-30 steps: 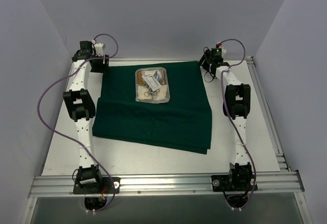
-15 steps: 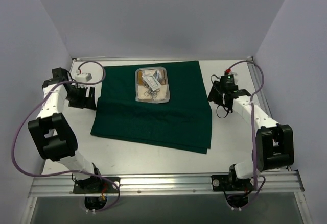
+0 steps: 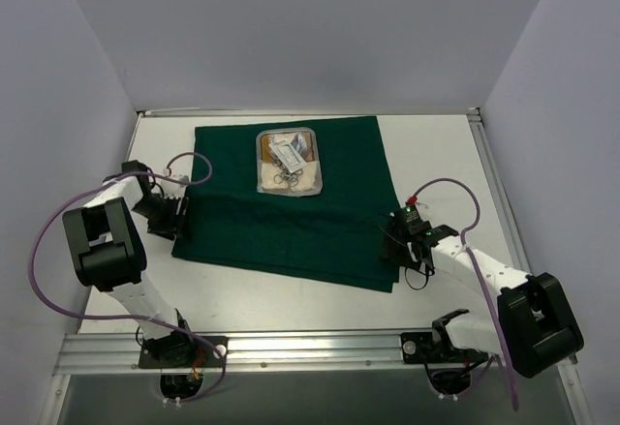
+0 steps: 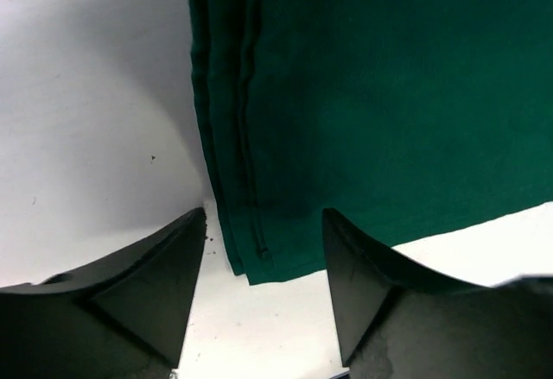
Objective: Open and lay out the surgical kit
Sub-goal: Open the surgical kit at the center of the board.
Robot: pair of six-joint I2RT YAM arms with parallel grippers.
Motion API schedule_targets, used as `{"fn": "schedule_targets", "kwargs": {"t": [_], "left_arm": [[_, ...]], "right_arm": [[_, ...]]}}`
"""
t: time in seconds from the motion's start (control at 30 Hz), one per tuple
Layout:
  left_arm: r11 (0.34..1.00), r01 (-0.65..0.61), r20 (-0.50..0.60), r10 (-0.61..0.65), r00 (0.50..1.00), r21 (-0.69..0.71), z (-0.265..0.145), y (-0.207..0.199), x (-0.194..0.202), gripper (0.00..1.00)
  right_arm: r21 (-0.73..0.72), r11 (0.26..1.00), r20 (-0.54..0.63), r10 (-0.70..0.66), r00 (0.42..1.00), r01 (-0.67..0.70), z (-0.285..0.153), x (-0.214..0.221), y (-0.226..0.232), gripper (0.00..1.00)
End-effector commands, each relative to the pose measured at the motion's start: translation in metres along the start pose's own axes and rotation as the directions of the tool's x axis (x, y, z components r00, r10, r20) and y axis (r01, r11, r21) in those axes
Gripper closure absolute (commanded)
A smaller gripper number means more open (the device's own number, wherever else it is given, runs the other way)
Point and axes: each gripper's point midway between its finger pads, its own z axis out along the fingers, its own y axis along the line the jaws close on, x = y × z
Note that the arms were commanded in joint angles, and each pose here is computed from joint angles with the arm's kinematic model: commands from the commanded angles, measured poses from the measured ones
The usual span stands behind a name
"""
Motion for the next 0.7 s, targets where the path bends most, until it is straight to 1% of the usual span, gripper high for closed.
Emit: {"fn": "schedule_targets", "kwargs": {"t": [0.0,0.03,0.07,0.1,0.13,0.17,0.2,0.23,0.3,0.33,0.37,0.4,0.43,0.47,0.5,0.53,0.57,0.63,0.67], "left_arm": [[0.998,-0.012,0.046,0.009,0.999,0.055,0.011,-0.005,-0.008,0.39],[0.998,-0.011,0.043,0.009,0.999,0.069,0.014,-0.007,-0.007,0.45],[0.996,-0.020,0.037,0.016,0.999,0.091,0.016,-0.013,-0.005,0.57],[0.994,-0.027,0.030,0.024,0.999,0.102,0.018,-0.015,-0.003,0.63],[0.994,-0.035,0.024,0.033,0.999,0.106,0.017,-0.017,-0.002,0.69],[0.993,-0.049,0.017,0.048,0.999,0.108,0.018,-0.018,0.002,0.74],[0.991,-0.061,0.025,0.058,0.998,0.116,0.015,-0.020,0.002,0.86],[0.989,-0.066,0.009,0.065,0.998,0.131,0.012,-0.024,0.008,0.96],[0.985,-0.102,0.014,0.101,0.995,0.137,0.003,-0.027,0.012,0.98],[0.982,-0.100,-0.014,0.104,0.994,0.159,-0.003,-0.032,0.022,0.98],[0.977,-0.141,-0.004,0.144,0.990,0.157,-0.012,-0.035,0.025,0.98],[0.975,-0.153,-0.022,0.159,0.987,0.163,-0.017,-0.038,0.034,0.98],[0.972,-0.153,-0.078,0.168,0.983,0.177,-0.025,-0.042,0.052,0.98],[0.965,-0.205,-0.077,0.220,0.972,0.166,-0.034,-0.044,0.059,0.98],[0.961,-0.223,-0.098,0.240,0.966,0.162,-0.038,-0.046,0.069,0.98],[0.959,-0.226,-0.165,0.254,0.953,0.171,-0.041,-0.048,0.091,0.98],[0.951,-0.263,-0.177,0.290,0.940,0.163,-0.048,-0.049,0.099,0.98],[0.948,-0.264,-0.211,0.299,0.931,0.179,-0.061,-0.052,0.111,0.98],[0.939,-0.295,-0.228,0.331,0.916,0.178,-0.067,-0.051,0.115,0.98]], "right_arm": [[-0.004,0.998,0.025,0.060,0.998,-0.060,-0.002,0.001,0.002,0.49],[-0.007,0.998,0.024,0.062,0.998,-0.062,-0.002,0.002,0.002,0.50],[-0.007,0.998,0.014,0.063,0.998,-0.063,-0.001,0.004,0.002,0.52],[-0.012,0.998,0.008,0.058,0.998,-0.057,-0.001,0.006,0.005,0.55],[-0.018,0.998,-0.005,0.053,0.999,-0.053,0.000,0.011,0.006,0.63],[-0.020,0.999,-0.014,0.048,0.999,-0.048,0.002,0.014,0.007,0.69],[-0.027,0.999,-0.019,0.044,0.999,-0.045,0.002,0.017,0.009,0.75],[-0.032,0.999,-0.026,0.041,0.999,-0.042,0.002,0.019,0.010,0.88],[-0.018,0.999,-0.029,0.043,0.999,-0.043,-0.004,0.020,0.006,0.98],[-0.009,0.999,-0.022,0.044,0.999,-0.044,-0.008,0.017,0.005,1.00],[-0.014,0.999,0.029,0.051,0.998,-0.050,-0.019,0.004,0.008,1.00],[-0.012,0.998,0.028,0.061,0.998,-0.061,-0.025,0.005,0.006,1.00],[-0.036,0.996,0.032,0.077,0.997,-0.076,-0.029,0.004,0.010,1.00],[-0.038,0.996,0.041,0.086,0.995,-0.085,-0.039,0.001,0.010,1.00],[-0.030,0.995,0.044,0.092,0.995,-0.090,-0.043,0.001,0.008,1.00],[-0.017,0.995,0.046,0.095,0.994,-0.095,-0.047,0.001,0.006,1.00],[-0.006,0.996,0.051,0.094,0.994,-0.093,-0.056,-0.001,0.004,1.00],[0.010,0.995,0.061,0.096,0.994,-0.097,-0.064,-0.002,0.001,1.00],[0.031,0.995,0.076,0.094,0.993,-0.097,-0.073,-0.005,-0.003,1.00]]}}
